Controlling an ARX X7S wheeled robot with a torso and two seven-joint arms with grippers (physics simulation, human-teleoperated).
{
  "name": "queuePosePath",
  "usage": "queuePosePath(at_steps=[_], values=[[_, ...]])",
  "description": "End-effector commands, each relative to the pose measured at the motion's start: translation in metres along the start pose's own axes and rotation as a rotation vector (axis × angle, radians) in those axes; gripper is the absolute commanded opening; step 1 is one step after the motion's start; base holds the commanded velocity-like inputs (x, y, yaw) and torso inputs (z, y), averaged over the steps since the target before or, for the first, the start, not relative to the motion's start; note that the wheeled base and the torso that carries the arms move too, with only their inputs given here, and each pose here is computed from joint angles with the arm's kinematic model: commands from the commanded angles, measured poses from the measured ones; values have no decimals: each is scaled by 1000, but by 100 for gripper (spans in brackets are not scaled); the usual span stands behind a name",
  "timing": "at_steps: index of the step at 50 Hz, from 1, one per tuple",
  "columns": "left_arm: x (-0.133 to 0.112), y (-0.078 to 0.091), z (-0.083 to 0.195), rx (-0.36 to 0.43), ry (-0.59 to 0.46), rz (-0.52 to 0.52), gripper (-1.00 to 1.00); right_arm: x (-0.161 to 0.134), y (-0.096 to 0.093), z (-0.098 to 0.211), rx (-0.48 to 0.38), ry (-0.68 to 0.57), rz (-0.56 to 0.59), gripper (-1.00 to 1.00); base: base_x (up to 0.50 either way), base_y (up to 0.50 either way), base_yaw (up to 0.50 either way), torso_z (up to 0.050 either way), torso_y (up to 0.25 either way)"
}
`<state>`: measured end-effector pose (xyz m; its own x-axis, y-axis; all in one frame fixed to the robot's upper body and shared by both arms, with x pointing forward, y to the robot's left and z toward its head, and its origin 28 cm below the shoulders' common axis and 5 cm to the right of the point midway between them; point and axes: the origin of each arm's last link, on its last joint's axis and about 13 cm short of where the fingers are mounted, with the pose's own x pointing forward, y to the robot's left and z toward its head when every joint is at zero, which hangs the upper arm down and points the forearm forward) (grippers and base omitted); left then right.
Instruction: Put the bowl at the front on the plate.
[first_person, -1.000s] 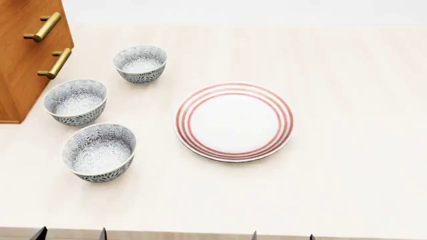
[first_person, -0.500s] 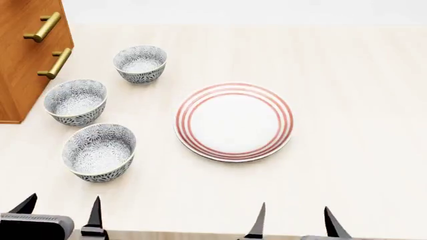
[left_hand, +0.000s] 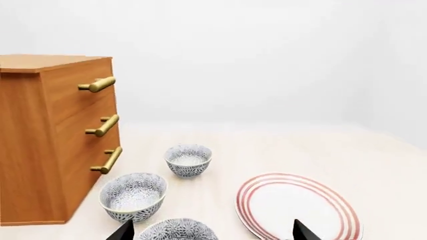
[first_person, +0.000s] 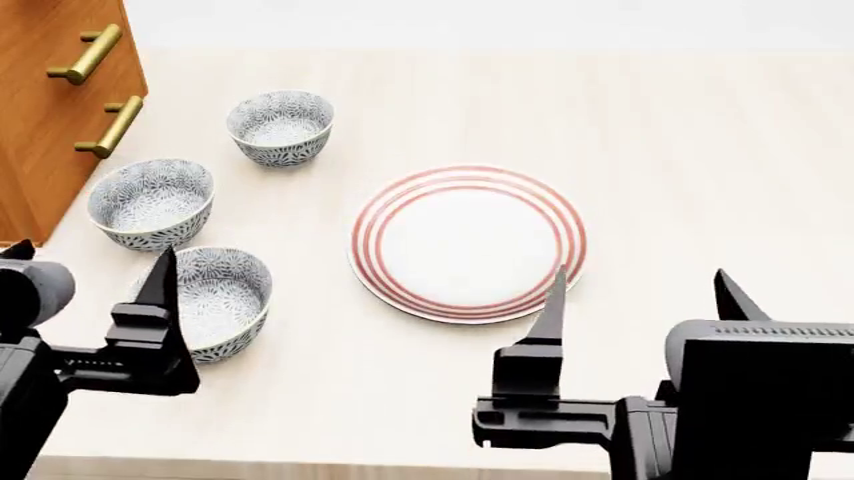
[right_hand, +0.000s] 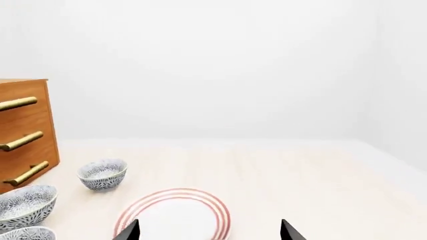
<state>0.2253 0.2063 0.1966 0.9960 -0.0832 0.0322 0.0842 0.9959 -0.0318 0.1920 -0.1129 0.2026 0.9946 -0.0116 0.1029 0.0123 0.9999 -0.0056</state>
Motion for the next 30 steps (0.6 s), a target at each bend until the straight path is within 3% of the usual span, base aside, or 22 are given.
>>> queuePosePath(at_steps=[1,14,17,21,30], values=[[-3,-1,37,-2,-50,-41,100,-5,-1,43,-104,-71,28,100,0,0,0,0,0],[4,-9,79,12,-82,-72,100,1,-3,95,-150,-93,41,100,0,0,0,0,0],[3,-10,90,-31,-64,-106,100,2,-4,104,-142,-109,54,100,0,0,0,0,0],[1,-10,110,-6,-108,-109,100,5,-5,120,-148,-125,62,100,0,0,0,0,0],[-2,-14,138,0,-87,-141,100,12,-5,136,-157,-142,84,100,0,0,0,0,0]])
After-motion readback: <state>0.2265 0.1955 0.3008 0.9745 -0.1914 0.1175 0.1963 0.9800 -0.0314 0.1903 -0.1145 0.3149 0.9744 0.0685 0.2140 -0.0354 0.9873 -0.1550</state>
